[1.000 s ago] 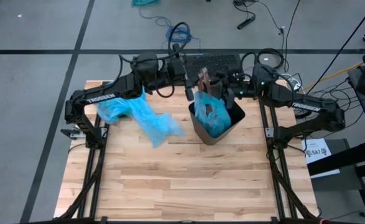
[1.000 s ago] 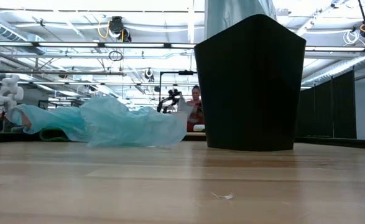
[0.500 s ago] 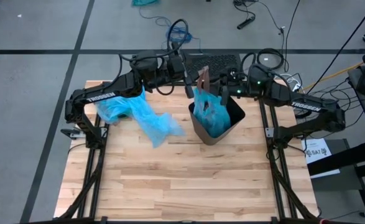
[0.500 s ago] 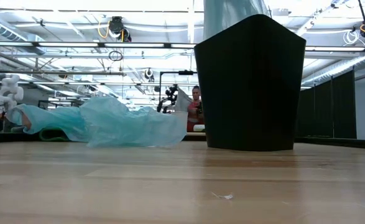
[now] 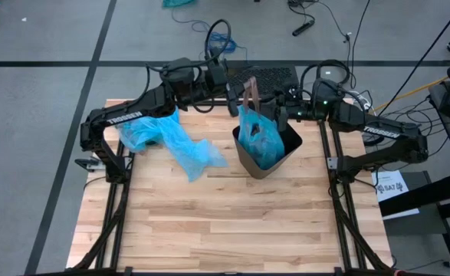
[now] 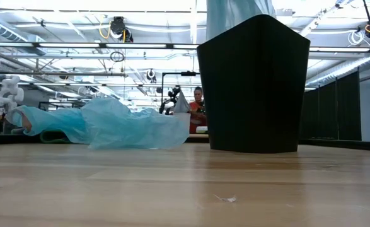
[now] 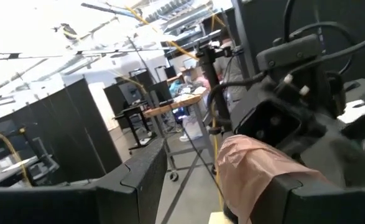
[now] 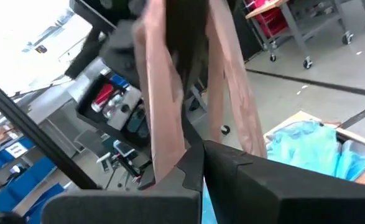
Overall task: Place trash/remove bag and relplace
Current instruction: Remove the blue trash bag from the trash bin
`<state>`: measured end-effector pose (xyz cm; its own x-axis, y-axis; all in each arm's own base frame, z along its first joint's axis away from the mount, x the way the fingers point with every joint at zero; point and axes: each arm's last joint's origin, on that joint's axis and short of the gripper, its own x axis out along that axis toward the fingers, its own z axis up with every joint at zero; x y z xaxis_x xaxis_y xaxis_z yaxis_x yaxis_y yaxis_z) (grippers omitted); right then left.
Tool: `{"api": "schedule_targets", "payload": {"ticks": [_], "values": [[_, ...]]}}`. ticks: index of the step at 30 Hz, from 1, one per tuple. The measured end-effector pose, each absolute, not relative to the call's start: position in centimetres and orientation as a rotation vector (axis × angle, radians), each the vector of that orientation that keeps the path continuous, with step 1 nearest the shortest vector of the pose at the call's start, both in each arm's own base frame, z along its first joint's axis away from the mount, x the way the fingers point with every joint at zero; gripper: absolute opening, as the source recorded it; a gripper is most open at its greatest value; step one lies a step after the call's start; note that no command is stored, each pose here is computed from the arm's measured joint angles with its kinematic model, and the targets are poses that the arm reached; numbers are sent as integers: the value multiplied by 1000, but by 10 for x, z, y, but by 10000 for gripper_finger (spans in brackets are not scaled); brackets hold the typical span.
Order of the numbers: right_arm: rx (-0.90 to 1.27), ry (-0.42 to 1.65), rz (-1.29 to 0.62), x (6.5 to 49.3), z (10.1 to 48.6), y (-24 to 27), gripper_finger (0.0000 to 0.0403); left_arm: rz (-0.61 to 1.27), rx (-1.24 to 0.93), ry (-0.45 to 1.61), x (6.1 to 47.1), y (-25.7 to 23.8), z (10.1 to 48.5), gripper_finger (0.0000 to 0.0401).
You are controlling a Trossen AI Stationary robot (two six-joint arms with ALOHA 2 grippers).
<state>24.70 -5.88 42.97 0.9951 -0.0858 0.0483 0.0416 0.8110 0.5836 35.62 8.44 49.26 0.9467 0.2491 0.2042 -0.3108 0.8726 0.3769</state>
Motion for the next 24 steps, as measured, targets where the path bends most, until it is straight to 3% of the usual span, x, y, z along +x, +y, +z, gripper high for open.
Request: {"api": "schedule_targets", "payload": {"ticks": [8, 24], "values": [[610, -83, -26, 260, 426, -58, 0, 237, 424, -163, 364, 84, 487, 185], [714, 219, -99, 284, 383, -68, 0, 237, 436, -203, 357, 90, 494, 185]]}}
